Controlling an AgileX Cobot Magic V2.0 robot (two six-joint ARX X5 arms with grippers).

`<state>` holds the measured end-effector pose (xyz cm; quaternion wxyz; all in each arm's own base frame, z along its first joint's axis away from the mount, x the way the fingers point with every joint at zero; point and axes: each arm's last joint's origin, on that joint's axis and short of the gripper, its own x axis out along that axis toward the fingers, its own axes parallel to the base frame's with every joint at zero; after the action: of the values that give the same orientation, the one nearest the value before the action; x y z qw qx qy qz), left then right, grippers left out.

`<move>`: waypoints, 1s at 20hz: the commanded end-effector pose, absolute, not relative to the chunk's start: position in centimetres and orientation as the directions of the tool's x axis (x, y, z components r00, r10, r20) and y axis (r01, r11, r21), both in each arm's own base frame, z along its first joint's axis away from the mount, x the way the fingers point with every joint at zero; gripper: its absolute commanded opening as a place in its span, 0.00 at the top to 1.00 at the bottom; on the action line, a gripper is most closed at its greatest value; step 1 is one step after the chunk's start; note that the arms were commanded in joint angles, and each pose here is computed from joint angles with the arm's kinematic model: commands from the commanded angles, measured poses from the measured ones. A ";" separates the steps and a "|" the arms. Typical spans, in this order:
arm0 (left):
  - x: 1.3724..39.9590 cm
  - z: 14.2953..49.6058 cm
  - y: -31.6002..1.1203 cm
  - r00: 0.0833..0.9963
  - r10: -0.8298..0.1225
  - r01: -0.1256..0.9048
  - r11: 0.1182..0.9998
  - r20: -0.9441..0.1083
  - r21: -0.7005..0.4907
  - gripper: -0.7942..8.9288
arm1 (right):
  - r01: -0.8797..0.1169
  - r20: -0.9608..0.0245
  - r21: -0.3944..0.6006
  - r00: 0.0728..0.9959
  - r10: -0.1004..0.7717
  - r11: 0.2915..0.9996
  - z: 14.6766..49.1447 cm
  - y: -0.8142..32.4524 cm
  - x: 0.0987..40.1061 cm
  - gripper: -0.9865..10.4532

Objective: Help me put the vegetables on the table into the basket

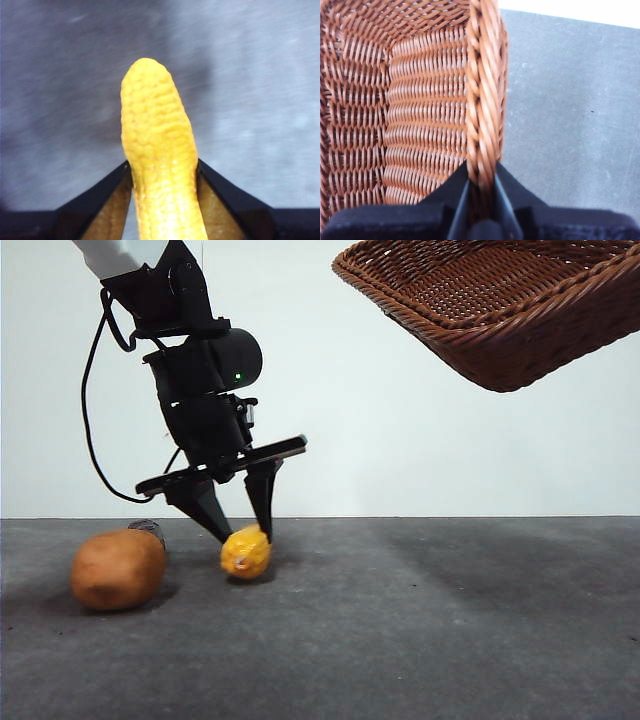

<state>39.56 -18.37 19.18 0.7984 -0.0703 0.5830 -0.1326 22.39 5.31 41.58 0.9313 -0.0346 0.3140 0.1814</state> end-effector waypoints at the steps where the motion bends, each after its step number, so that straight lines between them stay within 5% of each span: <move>1: 39.7 18.9 -18.5 0.265 -0.347 0.170 0.935 -0.900 -0.310 0.93 | -0.361 -0.587 0.049 0.744 0.319 0.931 41.7 5.3 22.4 0.92; 5: 39.2 21.9 -18.3 0.311 -0.421 0.284 0.897 -0.852 -0.340 0.93 | -0.327 -0.631 0.034 0.726 0.274 0.944 40.9 5.2 23.2 0.92; 12: 33.7 34.6 -15.6 0.493 -0.569 0.539 0.794 -0.658 -0.282 0.93 | -0.305 -0.726 0.075 0.636 0.261 0.949 37.6 6.1 27.1 0.92; 16: 28.0 39.9 -14.7 0.479 -0.663 0.681 0.694 -0.575 -0.233 0.93 | -0.325 -0.757 0.166 0.563 0.332 0.931 35.2 6.9 29.8 0.92; 20: 23.7 41.5 -16.0 0.405 -0.713 0.790 0.588 -0.572 -0.173 0.93 | -0.353 -0.742 0.238 0.535 0.404 0.905 34.2 8.2 31.1 0.92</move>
<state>23.35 -15.70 42.13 0.8418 0.0460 0.3055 -0.4426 31.00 7.94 34.10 0.8751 0.0155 0.4341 0.2132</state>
